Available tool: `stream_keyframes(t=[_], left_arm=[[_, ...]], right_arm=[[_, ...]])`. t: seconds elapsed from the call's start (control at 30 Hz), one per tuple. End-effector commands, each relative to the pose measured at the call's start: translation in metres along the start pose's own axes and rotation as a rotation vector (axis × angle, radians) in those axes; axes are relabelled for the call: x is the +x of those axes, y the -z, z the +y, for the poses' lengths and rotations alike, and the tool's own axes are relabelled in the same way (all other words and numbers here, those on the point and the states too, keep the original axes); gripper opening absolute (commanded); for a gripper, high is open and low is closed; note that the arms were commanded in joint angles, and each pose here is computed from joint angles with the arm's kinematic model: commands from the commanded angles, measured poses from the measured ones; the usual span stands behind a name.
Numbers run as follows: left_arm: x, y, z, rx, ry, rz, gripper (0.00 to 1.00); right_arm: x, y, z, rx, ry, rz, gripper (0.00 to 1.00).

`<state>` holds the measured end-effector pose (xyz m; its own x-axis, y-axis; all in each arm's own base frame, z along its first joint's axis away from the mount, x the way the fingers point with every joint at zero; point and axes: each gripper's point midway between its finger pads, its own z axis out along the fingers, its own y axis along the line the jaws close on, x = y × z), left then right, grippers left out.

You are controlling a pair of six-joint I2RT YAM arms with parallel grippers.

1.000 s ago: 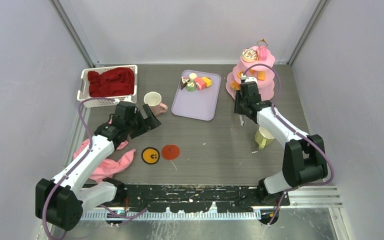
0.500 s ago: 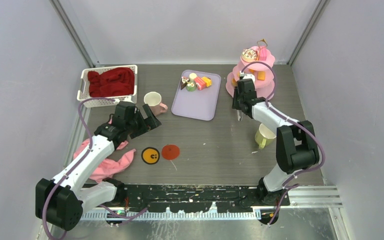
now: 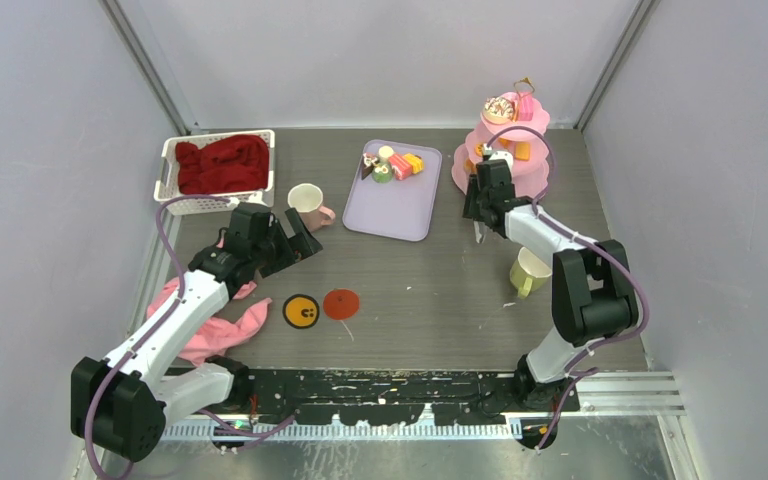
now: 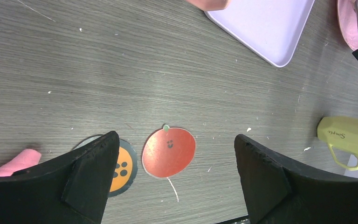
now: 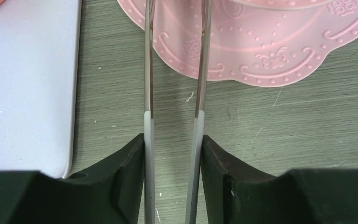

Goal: Serve the afternoon tea

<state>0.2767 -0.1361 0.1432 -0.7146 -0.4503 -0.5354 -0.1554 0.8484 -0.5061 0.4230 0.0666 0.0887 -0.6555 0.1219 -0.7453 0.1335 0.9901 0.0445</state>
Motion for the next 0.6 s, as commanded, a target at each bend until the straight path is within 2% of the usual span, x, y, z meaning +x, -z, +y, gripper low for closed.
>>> stream_keyframes(t=[0.0,0.33,0.57], left_arm=[[-0.014,0.003,-0.011,0.04,-0.008,-0.046,0.93],[-0.015,0.005,-0.012,0.045,-0.012,-0.051,0.92],[-0.013,0.003,-0.014,0.057,-0.01,-0.039,0.92]], right_arm=[[-0.034,0.02,0.005,-0.04,-0.045,-0.112,0.49],[-0.023,0.04,-0.003,-0.029,-0.039,-0.075,0.52],[-0.005,0.061,0.005,-0.111,-0.073,-0.05,0.51]])
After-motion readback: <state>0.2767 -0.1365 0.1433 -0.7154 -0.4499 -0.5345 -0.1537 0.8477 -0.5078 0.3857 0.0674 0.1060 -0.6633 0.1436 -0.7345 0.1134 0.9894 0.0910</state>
